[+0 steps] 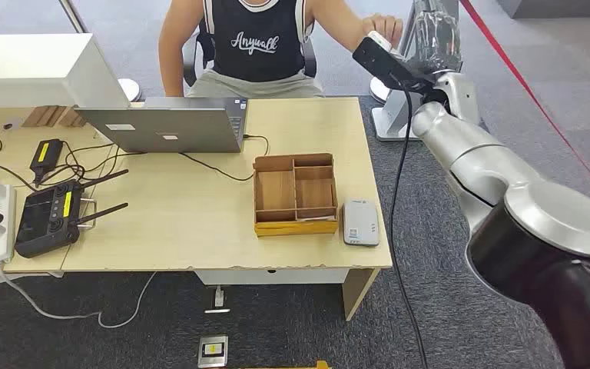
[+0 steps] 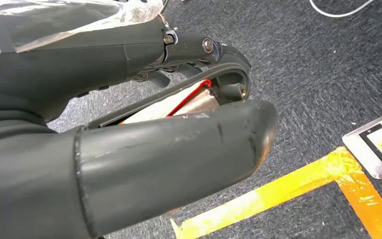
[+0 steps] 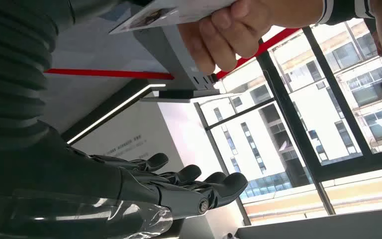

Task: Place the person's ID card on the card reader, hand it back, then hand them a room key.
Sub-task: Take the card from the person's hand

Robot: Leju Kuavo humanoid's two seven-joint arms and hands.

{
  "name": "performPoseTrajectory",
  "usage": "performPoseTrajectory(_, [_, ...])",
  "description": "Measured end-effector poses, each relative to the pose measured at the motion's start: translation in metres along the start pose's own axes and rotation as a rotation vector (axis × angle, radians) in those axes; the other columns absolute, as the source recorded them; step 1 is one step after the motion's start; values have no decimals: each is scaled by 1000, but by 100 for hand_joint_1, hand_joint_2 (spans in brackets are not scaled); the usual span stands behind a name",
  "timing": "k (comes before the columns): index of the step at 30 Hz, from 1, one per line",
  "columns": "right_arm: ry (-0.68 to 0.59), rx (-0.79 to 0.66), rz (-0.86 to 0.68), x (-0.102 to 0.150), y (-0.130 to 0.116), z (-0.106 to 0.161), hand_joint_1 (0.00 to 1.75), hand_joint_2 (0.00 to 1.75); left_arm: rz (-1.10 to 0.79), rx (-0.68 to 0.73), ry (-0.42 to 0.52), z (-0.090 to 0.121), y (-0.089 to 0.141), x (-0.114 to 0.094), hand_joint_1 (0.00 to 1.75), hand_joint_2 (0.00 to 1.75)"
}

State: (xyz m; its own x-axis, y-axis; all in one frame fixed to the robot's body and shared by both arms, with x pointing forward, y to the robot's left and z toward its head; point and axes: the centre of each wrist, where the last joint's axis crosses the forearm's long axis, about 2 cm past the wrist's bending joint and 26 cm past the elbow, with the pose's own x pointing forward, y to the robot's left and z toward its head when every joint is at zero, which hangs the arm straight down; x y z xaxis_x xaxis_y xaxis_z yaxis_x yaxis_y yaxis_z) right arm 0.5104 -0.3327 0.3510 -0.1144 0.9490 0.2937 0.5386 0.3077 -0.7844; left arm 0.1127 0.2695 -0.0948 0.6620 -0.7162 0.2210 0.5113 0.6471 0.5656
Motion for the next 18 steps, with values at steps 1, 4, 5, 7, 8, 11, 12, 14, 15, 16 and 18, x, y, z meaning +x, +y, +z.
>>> performPoseTrajectory(1, [-2,5,4,1,2,1,0,175,-1,-1,-1,0,0,0,0,0])
performPoseTrajectory(4, [-8,31,25,4,10,7,0,175,-6,-4,-5,0,1,1,0,0])
performPoseTrajectory(5, [-9,43,36,5,14,10,0,175,-9,-6,-7,-1,1,1,0,0])
performPoseTrajectory(7, [-6,69,61,6,22,18,0,175,-19,-8,-13,-1,1,2,0,0])
performPoseTrajectory(8, [-4,81,70,6,26,22,0,175,-24,-9,-15,-1,2,3,0,0])
performPoseTrajectory(11, [3,107,84,5,35,30,56,175,-32,-11,-16,-1,2,3,0,0])
performPoseTrajectory(12, [4,112,87,4,37,32,99,175,-33,-12,-17,-1,2,3,0,0])
performPoseTrajectory(14, [7,120,90,3,40,35,175,175,-37,-14,-18,-1,2,4,0,0])
performPoseTrajectory(15, [9,121,90,2,40,36,175,175,-40,-15,-19,-1,2,4,0,0])
performPoseTrajectory(16, [10,122,90,1,41,37,175,175,-43,-16,-21,-2,3,4,0,0])
performPoseTrajectory(18, [13,123,89,0,41,38,175,175,-48,-16,-24,-2,3,4,0,0])
